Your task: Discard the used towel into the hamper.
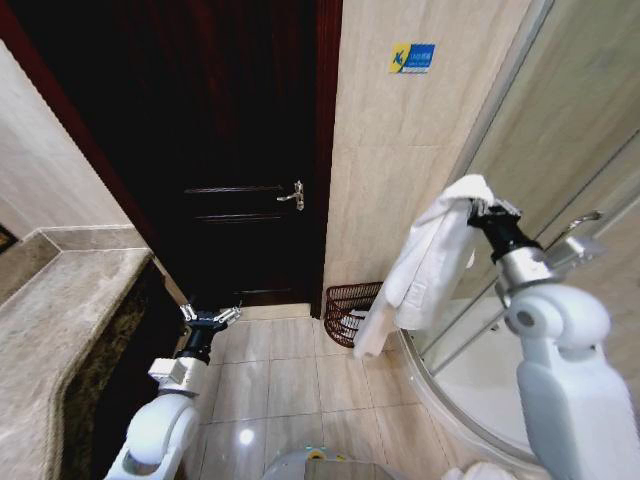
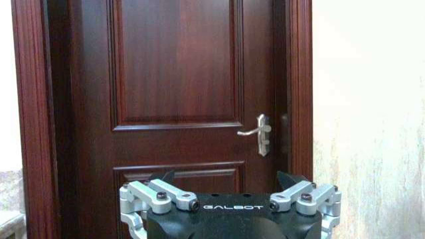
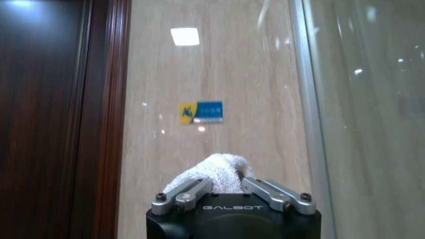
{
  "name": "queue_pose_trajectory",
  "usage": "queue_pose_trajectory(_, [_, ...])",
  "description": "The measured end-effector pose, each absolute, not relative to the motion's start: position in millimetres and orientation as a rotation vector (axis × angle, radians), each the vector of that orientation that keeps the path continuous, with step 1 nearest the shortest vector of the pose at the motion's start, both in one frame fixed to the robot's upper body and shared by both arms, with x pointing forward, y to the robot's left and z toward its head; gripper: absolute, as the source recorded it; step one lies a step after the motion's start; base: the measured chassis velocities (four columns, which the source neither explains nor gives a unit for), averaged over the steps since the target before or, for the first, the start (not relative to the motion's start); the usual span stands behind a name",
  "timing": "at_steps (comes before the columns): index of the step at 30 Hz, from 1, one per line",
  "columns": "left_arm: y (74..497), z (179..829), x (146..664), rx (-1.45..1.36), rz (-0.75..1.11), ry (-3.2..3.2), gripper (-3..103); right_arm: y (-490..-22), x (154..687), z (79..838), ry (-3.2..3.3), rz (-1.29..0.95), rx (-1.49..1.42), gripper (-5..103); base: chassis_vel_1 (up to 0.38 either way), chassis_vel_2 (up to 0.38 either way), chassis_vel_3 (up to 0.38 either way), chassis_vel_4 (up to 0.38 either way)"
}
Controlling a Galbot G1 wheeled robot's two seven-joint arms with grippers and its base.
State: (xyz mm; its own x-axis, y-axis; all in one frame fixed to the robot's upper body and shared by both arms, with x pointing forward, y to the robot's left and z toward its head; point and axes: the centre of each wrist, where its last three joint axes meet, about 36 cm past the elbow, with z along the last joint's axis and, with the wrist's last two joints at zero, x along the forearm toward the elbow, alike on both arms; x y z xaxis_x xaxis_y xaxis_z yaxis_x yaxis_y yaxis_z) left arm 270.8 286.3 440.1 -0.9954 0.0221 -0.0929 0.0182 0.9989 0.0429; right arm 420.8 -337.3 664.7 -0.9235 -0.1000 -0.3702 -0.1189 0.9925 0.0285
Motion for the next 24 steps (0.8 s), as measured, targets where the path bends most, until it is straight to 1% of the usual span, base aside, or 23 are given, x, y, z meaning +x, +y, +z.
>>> queue_pose_trajectory(1, [286.3,440.1,270.8,0.031,0.064,3.047,100,-337.3,420.8,664.7,2.759,0.071,-0.157,3,0.0,0.0,0.0,0.0])
queue_pose_trajectory(4, [288.2,438.9,269.3,0.02,0.08,3.051,100,-343.5,444.2,694.6,2.705,0.134,-0.185,3,0.0,0.0,0.0,0.0])
queue_pose_trajectory(8, [290.8,439.4,268.8,0.009,0.09,3.049,100,-347.2,460.3,711.7,2.681,0.144,-0.185,3,0.0,0.0,0.0,0.0])
queue_pose_trajectory(16, [293.6,441.2,267.8,-0.007,0.097,3.045,100,-354.4,497.6,769.2,2.62,0.132,-0.173,3,0.0,0.0,0.0,0.0])
queue_pose_trajectory(24, [294.0,444.3,265.8,-0.015,0.1,3.037,100,-350.6,531.6,798.4,2.614,0.166,-0.164,3,0.0,0.0,0.0,0.0])
